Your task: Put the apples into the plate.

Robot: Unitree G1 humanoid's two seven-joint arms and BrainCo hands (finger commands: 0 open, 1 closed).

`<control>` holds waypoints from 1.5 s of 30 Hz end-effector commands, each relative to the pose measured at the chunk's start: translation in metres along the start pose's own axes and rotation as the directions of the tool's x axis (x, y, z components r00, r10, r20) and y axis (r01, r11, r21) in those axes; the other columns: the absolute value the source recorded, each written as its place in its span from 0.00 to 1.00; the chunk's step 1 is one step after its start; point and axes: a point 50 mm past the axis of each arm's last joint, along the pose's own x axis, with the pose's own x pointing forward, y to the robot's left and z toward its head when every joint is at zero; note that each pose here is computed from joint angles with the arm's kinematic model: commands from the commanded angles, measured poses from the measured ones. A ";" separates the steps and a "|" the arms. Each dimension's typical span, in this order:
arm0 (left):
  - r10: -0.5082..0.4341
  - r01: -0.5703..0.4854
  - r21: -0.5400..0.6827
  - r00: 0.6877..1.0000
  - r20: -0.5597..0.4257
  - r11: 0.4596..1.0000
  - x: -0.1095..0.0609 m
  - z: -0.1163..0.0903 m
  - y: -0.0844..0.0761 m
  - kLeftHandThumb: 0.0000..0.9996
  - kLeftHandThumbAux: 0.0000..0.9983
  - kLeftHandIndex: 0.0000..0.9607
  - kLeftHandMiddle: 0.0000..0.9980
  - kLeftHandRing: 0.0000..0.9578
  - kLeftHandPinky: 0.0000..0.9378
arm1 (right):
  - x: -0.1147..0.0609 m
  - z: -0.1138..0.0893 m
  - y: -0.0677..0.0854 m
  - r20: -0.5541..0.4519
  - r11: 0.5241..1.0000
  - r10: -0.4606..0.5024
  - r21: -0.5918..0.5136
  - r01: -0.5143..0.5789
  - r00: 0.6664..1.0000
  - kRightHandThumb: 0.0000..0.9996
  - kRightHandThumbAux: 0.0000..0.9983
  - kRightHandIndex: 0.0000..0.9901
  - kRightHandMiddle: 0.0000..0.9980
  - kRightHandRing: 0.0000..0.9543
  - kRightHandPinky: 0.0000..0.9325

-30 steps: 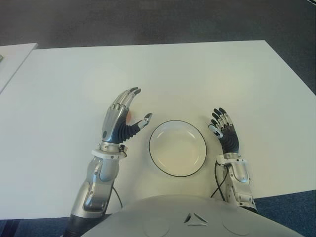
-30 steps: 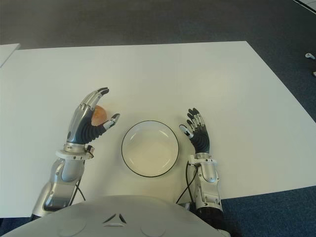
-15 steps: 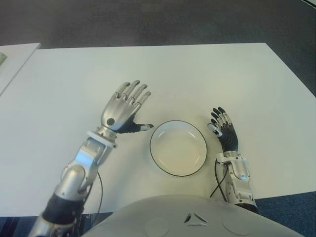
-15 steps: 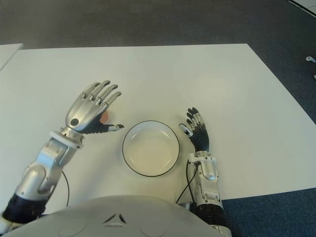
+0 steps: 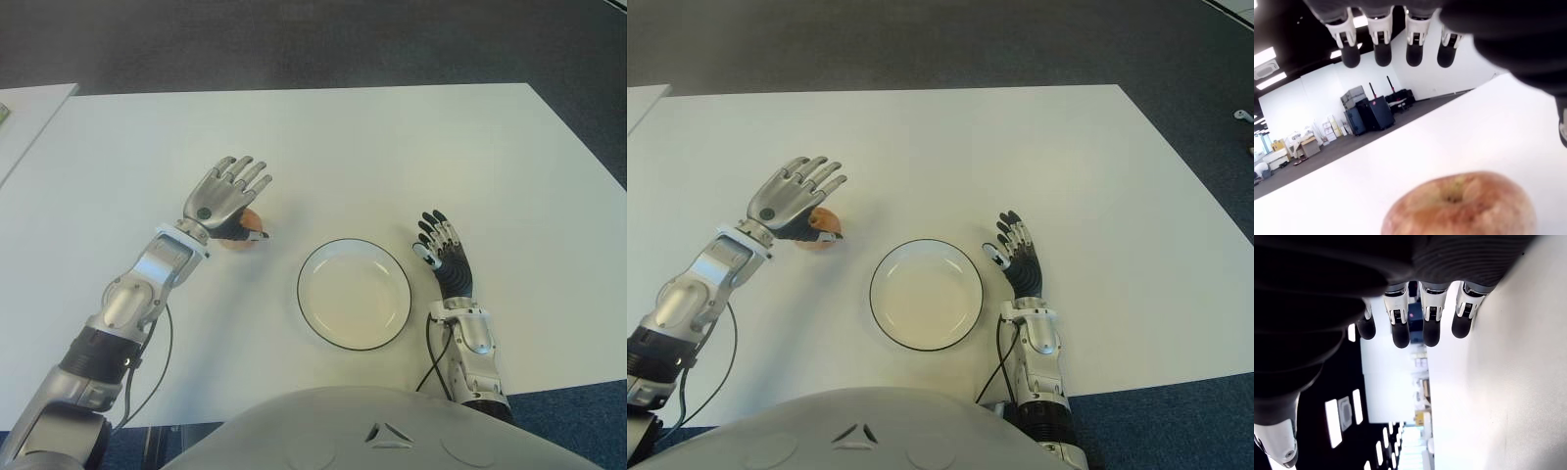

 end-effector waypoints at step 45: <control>-0.136 0.141 -0.193 0.990 0.042 0.971 -0.001 0.021 -0.065 0.25 0.32 0.11 0.09 0.08 0.12 | -0.044 -0.051 -0.018 -0.272 0.999 -0.025 0.022 0.033 0.962 0.22 0.64 0.06 0.14 0.11 0.09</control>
